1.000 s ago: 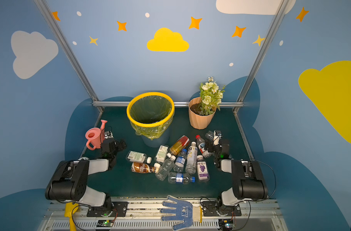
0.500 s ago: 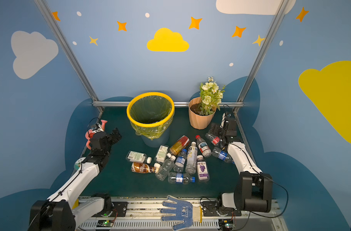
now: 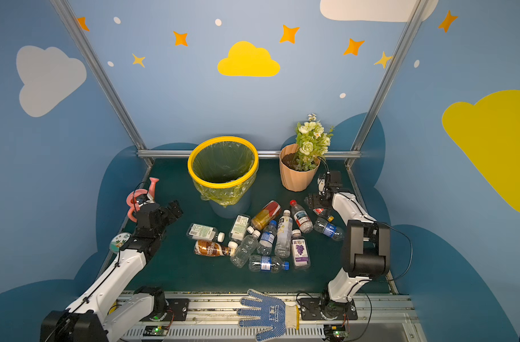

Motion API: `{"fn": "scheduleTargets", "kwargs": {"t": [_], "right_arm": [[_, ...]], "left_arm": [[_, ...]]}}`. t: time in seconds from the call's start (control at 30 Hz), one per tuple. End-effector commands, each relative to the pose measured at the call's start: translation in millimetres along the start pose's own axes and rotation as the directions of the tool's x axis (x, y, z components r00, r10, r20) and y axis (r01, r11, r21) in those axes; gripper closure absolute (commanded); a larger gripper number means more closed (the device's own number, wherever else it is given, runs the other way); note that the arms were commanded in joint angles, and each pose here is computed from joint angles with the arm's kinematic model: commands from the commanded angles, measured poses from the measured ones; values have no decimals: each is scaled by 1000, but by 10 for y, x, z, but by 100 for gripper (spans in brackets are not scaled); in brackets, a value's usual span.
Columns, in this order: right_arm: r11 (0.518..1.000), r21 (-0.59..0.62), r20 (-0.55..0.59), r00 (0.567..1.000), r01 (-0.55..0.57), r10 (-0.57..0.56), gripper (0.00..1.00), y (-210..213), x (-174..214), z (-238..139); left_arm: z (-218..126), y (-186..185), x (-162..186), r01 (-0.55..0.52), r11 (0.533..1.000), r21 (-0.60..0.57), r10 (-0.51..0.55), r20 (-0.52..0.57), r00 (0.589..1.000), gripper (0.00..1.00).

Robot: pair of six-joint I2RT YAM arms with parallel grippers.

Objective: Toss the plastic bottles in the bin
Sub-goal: 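Lower the right gripper onto the crushed clear bottle with red label and grasp it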

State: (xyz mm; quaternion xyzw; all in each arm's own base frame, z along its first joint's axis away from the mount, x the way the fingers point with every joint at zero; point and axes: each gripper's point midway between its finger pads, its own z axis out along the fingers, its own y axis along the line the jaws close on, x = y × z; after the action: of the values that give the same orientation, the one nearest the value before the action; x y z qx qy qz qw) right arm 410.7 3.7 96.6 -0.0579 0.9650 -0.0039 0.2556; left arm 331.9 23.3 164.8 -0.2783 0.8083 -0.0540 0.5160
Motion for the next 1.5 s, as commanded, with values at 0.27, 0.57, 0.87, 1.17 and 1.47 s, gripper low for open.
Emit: {"fn": "scheduleTargets", "kwargs": {"t": [0.27,0.57,0.87,1.17,1.47], "right_arm": [[990,-22,-122,983,139,-140,18,14,134,196],[981,-19,-163,968,192,-192,17,-8,88,401],[973,4,-200,953,232,-226,18,-34,92,594],[965,1,-205,944,263,-257,25,10,52,678],[971,-4,-104,965,240,-239,39,78,-134,455]], "left_arm": [[31,4,105,26,1000,-4,-26,-53,998,0],[41,2,102,19,1000,-8,-20,-55,998,0],[56,15,110,15,1000,-15,-16,-58,998,0],[48,32,113,18,1000,-23,-19,-58,998,0],[18,35,88,15,1000,-23,-16,-50,999,0]]}}
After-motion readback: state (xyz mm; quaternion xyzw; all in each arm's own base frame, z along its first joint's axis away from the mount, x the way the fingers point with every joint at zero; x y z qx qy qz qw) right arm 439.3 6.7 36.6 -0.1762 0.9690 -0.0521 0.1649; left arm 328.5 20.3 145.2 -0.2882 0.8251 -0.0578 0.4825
